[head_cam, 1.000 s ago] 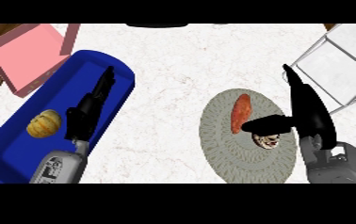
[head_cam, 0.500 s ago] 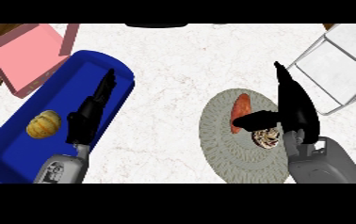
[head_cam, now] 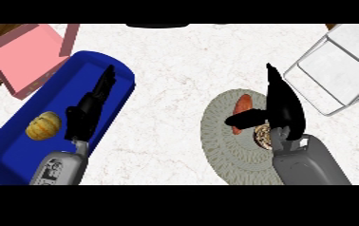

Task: Pick the sweet potato from the placemat and place it in the tiered shelf

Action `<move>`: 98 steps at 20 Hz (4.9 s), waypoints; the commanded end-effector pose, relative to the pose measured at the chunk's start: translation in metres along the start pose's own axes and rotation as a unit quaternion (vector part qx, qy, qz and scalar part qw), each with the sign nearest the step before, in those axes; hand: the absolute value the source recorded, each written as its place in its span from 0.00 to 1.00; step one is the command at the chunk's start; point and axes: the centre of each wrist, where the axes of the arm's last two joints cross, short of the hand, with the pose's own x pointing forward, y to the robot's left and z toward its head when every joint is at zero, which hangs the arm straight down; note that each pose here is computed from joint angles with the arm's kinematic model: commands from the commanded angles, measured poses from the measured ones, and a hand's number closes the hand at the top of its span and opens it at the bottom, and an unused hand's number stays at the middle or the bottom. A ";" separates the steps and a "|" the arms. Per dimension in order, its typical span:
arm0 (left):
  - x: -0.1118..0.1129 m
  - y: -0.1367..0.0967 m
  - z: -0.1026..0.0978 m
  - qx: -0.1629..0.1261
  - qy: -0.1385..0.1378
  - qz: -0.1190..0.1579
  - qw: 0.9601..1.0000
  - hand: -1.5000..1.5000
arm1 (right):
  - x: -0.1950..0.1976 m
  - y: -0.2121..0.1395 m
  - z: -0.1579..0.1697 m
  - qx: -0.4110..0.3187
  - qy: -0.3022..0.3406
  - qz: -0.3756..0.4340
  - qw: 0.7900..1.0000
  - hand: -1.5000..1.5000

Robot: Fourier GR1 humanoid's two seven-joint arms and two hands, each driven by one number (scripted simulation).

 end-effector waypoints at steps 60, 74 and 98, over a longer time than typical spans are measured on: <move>-0.010 0.002 0.004 0.013 0.014 0.004 1.000 0.50 | -0.101 0.083 -0.011 0.203 -0.208 0.249 0.924 1.00; -0.018 0.020 0.015 0.045 0.024 -0.003 0.999 0.50 | -0.185 -0.085 0.010 0.225 -0.466 0.038 0.855 1.00; -0.015 -0.002 -0.004 0.014 0.001 -0.003 1.000 0.50 | -0.191 -0.342 0.041 -0.070 -0.435 -0.057 0.896 1.00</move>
